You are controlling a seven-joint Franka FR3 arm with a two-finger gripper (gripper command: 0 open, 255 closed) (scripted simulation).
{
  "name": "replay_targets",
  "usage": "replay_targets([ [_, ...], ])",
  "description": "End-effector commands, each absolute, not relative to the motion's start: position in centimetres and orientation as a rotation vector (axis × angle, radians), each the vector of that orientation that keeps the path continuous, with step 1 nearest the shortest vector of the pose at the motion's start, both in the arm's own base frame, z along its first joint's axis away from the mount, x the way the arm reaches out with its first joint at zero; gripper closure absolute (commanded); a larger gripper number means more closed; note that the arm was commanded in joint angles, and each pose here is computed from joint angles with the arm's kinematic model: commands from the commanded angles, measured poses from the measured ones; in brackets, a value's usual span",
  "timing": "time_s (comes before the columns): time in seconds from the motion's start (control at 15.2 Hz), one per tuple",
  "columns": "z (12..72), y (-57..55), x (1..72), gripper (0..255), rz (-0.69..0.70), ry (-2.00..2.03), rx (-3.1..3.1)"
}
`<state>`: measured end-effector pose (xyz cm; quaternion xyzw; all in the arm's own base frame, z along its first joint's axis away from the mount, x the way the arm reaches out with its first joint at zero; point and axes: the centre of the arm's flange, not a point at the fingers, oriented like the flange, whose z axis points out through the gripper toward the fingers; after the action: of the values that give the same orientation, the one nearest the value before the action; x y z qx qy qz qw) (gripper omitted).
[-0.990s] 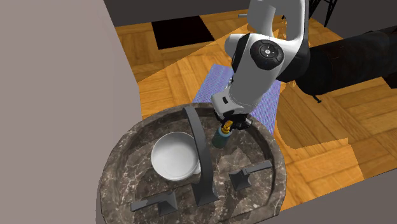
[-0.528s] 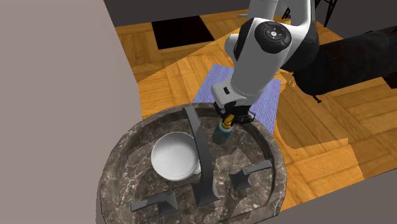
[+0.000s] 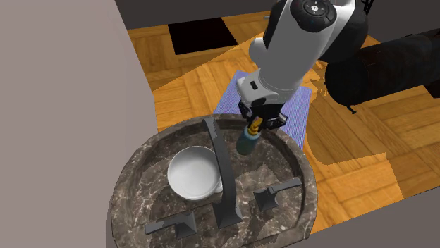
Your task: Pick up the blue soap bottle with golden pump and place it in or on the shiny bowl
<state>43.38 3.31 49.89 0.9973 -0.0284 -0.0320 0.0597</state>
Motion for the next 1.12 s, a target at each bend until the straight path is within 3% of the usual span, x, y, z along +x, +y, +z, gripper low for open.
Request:
replay_targets([
  [0.0,50.9,3.3,43.4,255,-0.098,-0.086,3.019],
  [0.79,56.7,3.3,43.4,255,-0.098,-0.086,3.019],
  [1.06,58.6,-0.2,46.8,255,-0.098,-0.086,3.019],
])
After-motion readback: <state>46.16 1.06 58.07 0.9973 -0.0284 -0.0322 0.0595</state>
